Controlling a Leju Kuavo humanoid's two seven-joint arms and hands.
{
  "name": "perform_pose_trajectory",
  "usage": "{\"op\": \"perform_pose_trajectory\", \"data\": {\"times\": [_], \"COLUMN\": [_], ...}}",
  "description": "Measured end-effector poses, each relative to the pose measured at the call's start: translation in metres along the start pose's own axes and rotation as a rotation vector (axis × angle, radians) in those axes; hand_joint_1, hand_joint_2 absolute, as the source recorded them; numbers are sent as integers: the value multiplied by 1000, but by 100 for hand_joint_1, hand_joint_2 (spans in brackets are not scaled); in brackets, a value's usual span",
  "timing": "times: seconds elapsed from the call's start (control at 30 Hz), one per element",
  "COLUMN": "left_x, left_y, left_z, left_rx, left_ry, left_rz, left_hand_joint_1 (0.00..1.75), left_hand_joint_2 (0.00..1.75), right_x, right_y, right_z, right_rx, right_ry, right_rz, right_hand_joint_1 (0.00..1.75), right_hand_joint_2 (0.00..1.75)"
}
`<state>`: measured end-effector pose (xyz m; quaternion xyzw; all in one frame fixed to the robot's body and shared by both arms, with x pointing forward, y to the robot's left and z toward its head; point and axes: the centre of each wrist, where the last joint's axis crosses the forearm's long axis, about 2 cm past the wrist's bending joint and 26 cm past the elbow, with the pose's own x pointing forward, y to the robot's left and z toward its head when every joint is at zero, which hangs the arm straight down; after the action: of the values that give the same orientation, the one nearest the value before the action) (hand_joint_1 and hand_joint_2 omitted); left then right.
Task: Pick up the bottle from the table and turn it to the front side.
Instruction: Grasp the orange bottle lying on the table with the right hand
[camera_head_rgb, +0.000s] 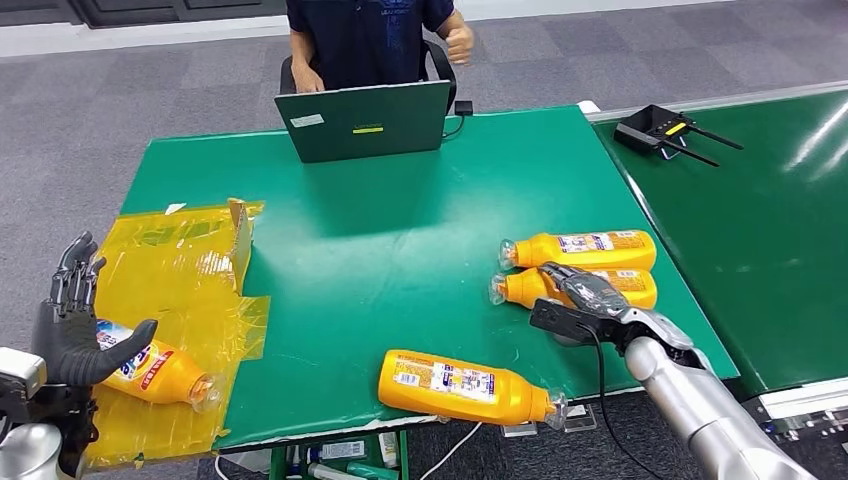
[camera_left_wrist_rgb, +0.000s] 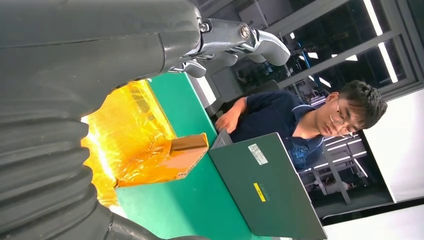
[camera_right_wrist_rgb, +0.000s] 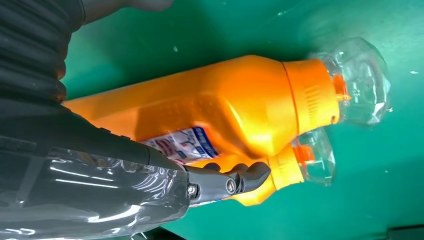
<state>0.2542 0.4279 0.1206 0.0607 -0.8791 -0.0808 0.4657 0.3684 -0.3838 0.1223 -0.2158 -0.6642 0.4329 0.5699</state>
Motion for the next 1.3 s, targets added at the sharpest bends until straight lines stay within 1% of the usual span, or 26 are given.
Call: {"op": "perform_pose_trajectory", "data": {"times": [0.4,0.47,0.57,0.6,0.67,0.8,1.3], "left_x": [1,1,1,2,2,3,3], "left_y": [0,0,0,-1,-1,-1,-2], "left_z": [1,3,4,4,4,4,4], "left_rx": [-3,-4,-7,-8,-9,-11,-9], "left_ry": [3,8,9,8,7,4,2], "left_rz": [0,0,1,2,4,5,10], "left_hand_joint_1": [0,0,0,0,0,0,0], "left_hand_joint_2": [175,175,175,175,175,175,175], "right_x": [2,2,2,1,0,0,3], "right_y": [4,5,4,4,4,2,2], "right_z": [-9,-11,-14,-14,-16,-18,-22], "right_rx": [26,30,33,30,22,11,9], "right_ry": [8,10,9,6,-3,-8,-13], "right_rz": [-16,-18,-27,-33,-42,-48,-66], "right_hand_joint_1": [0,4,83,106,106,175,175], "right_hand_joint_2": [175,175,175,175,175,175,175]}}
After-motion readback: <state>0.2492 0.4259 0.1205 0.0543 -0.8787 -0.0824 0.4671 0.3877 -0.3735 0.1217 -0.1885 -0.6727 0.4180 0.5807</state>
